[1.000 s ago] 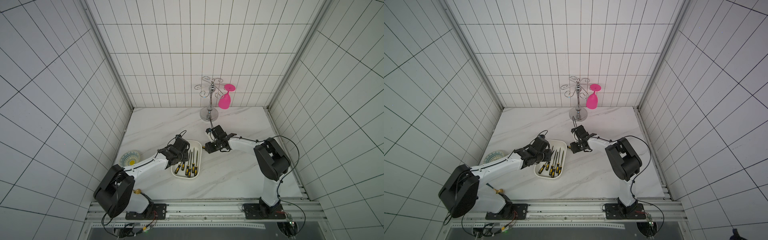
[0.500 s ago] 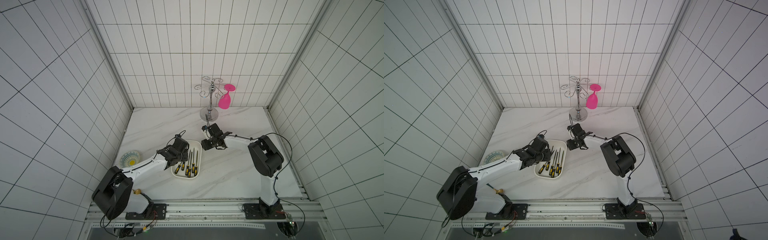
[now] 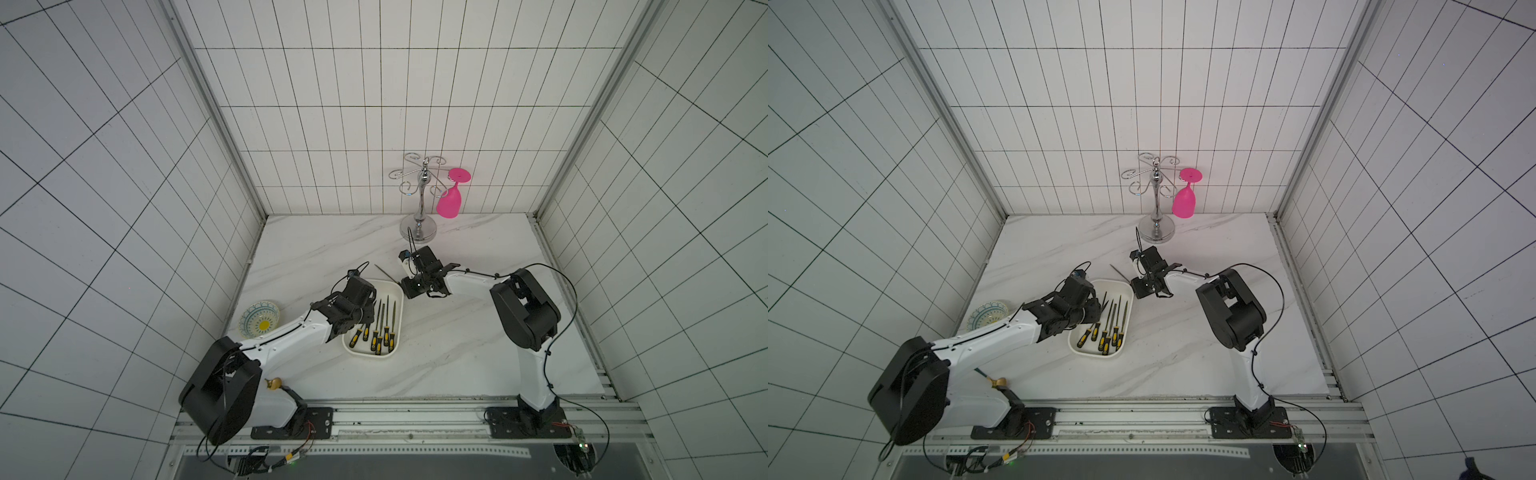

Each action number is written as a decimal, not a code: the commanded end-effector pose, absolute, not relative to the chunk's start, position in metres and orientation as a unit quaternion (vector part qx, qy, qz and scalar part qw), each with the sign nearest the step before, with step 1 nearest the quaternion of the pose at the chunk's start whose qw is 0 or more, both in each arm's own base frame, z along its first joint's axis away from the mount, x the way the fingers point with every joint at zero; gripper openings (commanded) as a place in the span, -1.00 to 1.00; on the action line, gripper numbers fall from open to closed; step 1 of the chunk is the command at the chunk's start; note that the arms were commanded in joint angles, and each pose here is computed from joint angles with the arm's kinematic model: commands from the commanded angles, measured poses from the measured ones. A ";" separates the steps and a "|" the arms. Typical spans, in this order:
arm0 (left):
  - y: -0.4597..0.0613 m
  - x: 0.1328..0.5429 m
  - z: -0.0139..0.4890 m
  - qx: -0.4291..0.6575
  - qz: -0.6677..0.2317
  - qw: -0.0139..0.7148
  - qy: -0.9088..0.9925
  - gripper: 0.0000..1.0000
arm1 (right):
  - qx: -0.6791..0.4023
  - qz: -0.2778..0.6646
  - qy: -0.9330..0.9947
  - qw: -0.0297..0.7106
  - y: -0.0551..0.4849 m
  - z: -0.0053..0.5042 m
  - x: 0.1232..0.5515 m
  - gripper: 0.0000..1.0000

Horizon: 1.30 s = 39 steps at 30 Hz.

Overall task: Put the file tool into the storage box
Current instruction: Pick up the file tool from the center of the board.

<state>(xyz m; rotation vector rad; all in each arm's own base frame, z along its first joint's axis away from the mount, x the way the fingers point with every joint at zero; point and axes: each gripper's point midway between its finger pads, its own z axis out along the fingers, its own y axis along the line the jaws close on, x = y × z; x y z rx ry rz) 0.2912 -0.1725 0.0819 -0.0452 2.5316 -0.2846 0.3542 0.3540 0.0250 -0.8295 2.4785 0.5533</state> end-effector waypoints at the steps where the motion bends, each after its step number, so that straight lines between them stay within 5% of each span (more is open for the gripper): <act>1: -0.170 0.298 0.090 -0.027 -0.109 0.311 0.944 0.02 | -0.309 0.147 0.930 0.137 0.322 -0.021 0.311 -0.80; 12: -0.181 0.312 0.112 -0.024 -0.129 0.331 0.934 0.06 | -0.267 0.079 0.948 0.152 0.284 0.014 0.325 -1.00; 18: -0.210 0.330 0.147 -0.020 -0.205 0.359 0.910 0.39 | -0.234 0.096 0.945 0.207 0.263 0.082 0.335 -1.00; 28: -0.261 0.347 0.186 -0.018 -0.361 0.368 0.857 0.52 | -0.257 0.270 0.894 0.247 0.288 0.162 0.269 -1.00; 39: -0.269 0.352 0.181 -0.020 -0.385 0.363 0.848 0.51 | -0.336 0.261 0.875 0.230 0.310 0.155 0.245 -1.00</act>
